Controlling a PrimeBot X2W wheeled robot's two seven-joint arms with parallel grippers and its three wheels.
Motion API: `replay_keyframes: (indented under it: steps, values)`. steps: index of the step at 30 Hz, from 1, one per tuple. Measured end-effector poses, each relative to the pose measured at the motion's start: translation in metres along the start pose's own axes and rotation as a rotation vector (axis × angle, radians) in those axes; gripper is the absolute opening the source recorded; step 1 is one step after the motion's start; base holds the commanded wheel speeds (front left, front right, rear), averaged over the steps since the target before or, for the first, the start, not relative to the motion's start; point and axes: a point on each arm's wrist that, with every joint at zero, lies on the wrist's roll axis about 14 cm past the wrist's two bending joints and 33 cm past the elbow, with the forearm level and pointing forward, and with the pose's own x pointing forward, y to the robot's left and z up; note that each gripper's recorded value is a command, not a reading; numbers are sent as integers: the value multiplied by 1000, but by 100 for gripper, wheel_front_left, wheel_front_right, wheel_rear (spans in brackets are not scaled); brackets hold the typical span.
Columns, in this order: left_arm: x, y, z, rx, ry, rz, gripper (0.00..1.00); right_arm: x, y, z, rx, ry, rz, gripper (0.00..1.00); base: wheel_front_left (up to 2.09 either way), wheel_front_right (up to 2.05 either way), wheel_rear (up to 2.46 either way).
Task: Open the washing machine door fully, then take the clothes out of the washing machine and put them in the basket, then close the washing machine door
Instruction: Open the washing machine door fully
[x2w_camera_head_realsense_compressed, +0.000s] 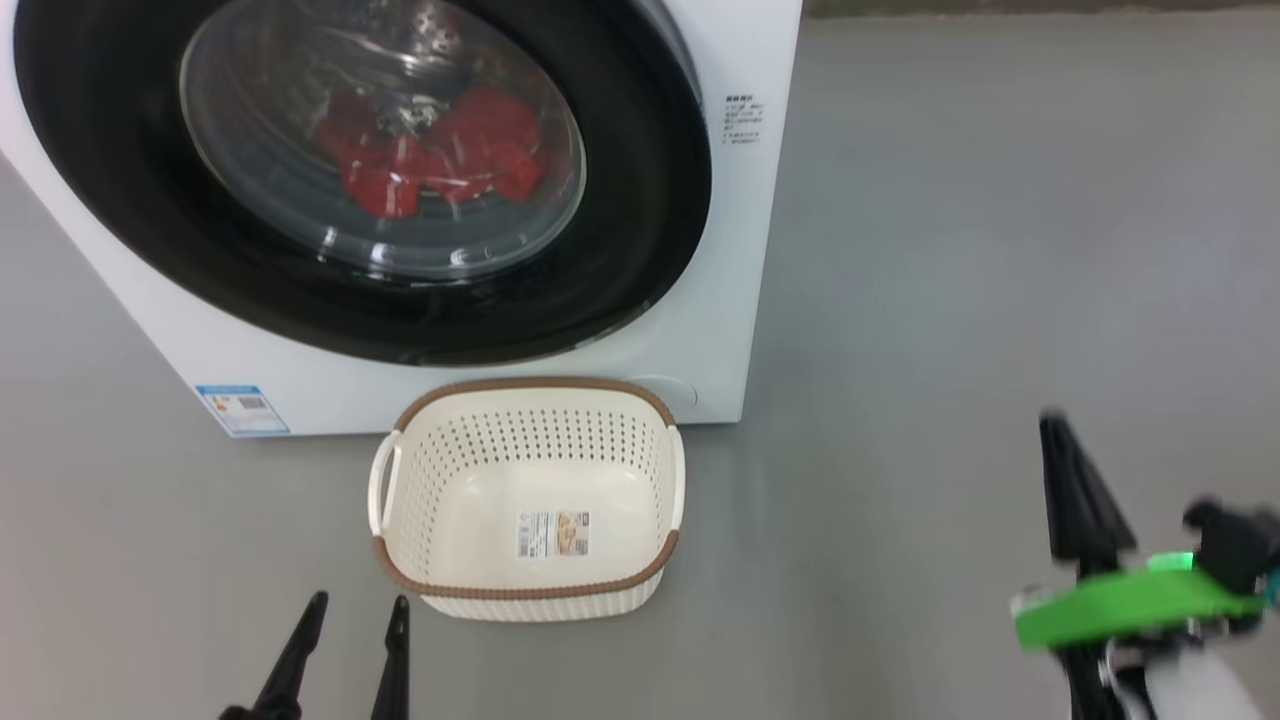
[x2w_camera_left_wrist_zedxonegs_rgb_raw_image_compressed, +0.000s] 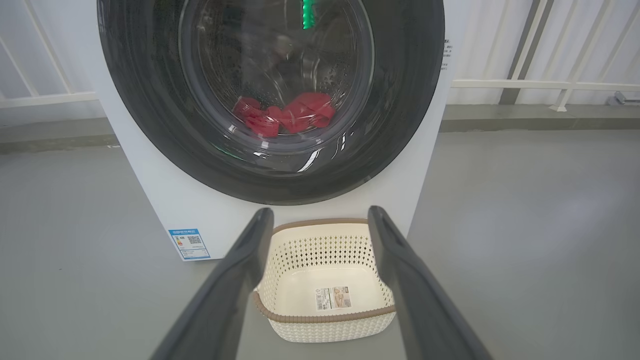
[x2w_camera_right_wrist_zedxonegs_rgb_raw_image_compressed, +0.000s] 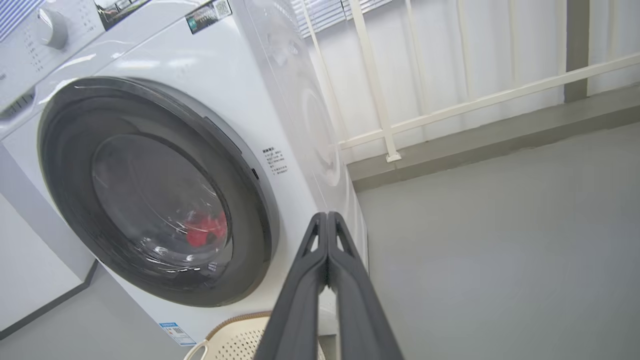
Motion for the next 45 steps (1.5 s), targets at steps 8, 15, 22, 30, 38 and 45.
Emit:
replay_keyframes:
  steps: [8,15,22,30,38,45]
  values:
    - [21,-8,5,-36,-20,-22,100,73,59,46,108,-145,155,0,0,0,0]
    - [42,-15,11,-60,-43,-43,100,128,98,68,130,-193,280,0,0,0,0]
    - [56,-9,4,-84,-29,-26,100,178,131,62,174,-166,382,0,0,0,0]
    - [69,-1,-7,-90,-2,-6,100,220,158,34,315,-41,456,0,0,0,0]
    - [79,4,-19,-89,25,6,100,247,180,2,453,166,514,0,0,0,0]
    - [88,4,-29,-102,45,4,100,263,194,-17,538,314,562,0,0,0,0]
